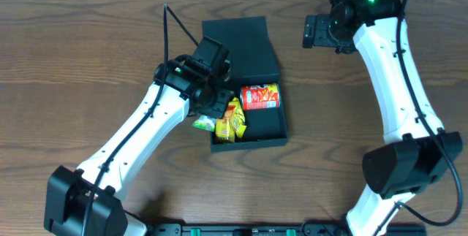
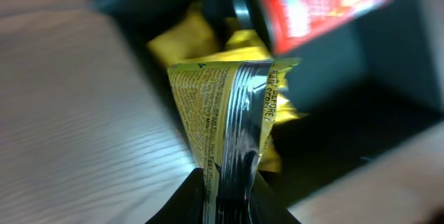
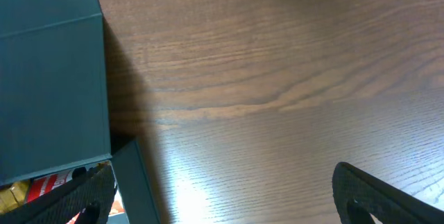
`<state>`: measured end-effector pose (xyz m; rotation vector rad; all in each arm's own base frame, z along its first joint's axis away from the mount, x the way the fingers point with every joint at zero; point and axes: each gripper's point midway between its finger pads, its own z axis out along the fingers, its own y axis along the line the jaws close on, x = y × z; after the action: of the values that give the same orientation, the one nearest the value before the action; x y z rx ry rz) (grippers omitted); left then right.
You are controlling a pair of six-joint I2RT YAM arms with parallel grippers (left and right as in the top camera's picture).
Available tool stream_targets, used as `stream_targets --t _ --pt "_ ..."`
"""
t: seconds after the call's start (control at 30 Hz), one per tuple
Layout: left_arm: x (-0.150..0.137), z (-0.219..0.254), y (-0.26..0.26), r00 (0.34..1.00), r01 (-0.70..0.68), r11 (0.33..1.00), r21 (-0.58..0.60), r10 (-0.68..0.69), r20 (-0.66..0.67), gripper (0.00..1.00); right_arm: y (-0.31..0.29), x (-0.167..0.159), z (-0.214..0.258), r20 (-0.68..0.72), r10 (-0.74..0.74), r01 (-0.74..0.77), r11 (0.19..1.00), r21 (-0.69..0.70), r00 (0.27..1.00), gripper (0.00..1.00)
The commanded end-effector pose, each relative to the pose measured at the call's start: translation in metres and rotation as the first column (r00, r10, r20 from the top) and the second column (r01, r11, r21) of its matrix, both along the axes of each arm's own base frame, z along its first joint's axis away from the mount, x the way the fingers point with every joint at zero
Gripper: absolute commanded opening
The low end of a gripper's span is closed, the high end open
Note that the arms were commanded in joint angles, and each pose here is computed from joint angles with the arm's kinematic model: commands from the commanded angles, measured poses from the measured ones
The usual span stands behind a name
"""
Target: Pack container
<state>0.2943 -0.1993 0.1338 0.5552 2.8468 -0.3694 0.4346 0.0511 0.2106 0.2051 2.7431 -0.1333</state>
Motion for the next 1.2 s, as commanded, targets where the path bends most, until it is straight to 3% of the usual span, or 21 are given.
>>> stream_targets --t 0.0,0.1,0.2,0.33,0.5,0.53,0.6,0.7,0.87,0.97,1.1,1.17 --pt "-0.017 0.023 -0.032 0.988 0.151 0.971 -0.184 -0.156 -0.013 0.2 0.003 0.001 0.006 0.018 -0.007 0.007 1.0 0.009 1.0 0.99" --pt "-0.031 0.029 -0.045 0.957 0.279 0.923 -0.264 -0.291 -0.006 0.26 0.003 0.001 0.006 0.018 -0.007 0.007 1.0 0.009 1.0 0.99" --pt "-0.04 0.026 -0.039 0.928 0.362 0.901 -0.24 -0.373 0.0 0.31 0.003 0.0 0.006 0.017 -0.007 0.007 1.0 0.009 1.0 0.99" --pt "-0.05 0.023 -0.032 0.881 0.463 0.861 -0.212 -0.473 0.006 0.29 0.003 0.0 0.006 0.016 -0.007 0.007 1.0 0.009 1.0 0.99" --pt "-0.041 0.02 -0.025 0.891 0.451 0.878 -0.159 -0.454 0.022 0.21 0.013 -0.001 0.004 0.005 0.016 -0.016 0.998 0.062 1.0 0.99" --pt "-0.035 0.021 -0.024 0.911 0.409 0.899 -0.157 -0.412 0.019 0.28 0.017 -0.002 0.003 -0.002 0.032 -0.032 0.996 0.079 0.999 0.99" --pt "-0.024 0.031 -0.02 0.952 0.304 0.936 -0.176 -0.307 0.008 0.54 0.019 -0.006 0.002 -0.017 0.043 -0.041 0.996 0.085 0.999 0.99" --pt "-0.004 0.055 -0.008 0.984 0.18 0.964 -0.196 -0.179 0.02 0.56 0.016 -0.016 -0.001 -0.059 0.039 -0.036 0.997 0.063 0.998 0.98" --pt "0.028 0.077 0.053 0.987 -0.14 0.987 -0.083 0.146 0.067 0.58 0.004 -0.036 -0.003 -0.136 -0.001 0.011 0.997 0.072 0.991 0.99" --pt "0.035 0.091 0.095 0.924 -0.363 0.931 -0.049 0.366 0.113 0.65 0.003 -0.045 0.006 -0.136 0.0 0.01 0.997 0.073 0.991 0.99" --pt "0.034 0.117 0.148 0.762 -0.62 0.781 -0.074 0.622 0.18 0.72 0.009 -0.064 0.025 -0.113 0.028 -0.018 0.996 0.086 0.993 0.99" --pt "0.028 0.129 0.174 0.657 -0.724 0.684 -0.088 0.722 0.215 0.85 0.013 -0.077 0.031 -0.103 0.024 -0.011 0.992 0.123 0.994 0.99"
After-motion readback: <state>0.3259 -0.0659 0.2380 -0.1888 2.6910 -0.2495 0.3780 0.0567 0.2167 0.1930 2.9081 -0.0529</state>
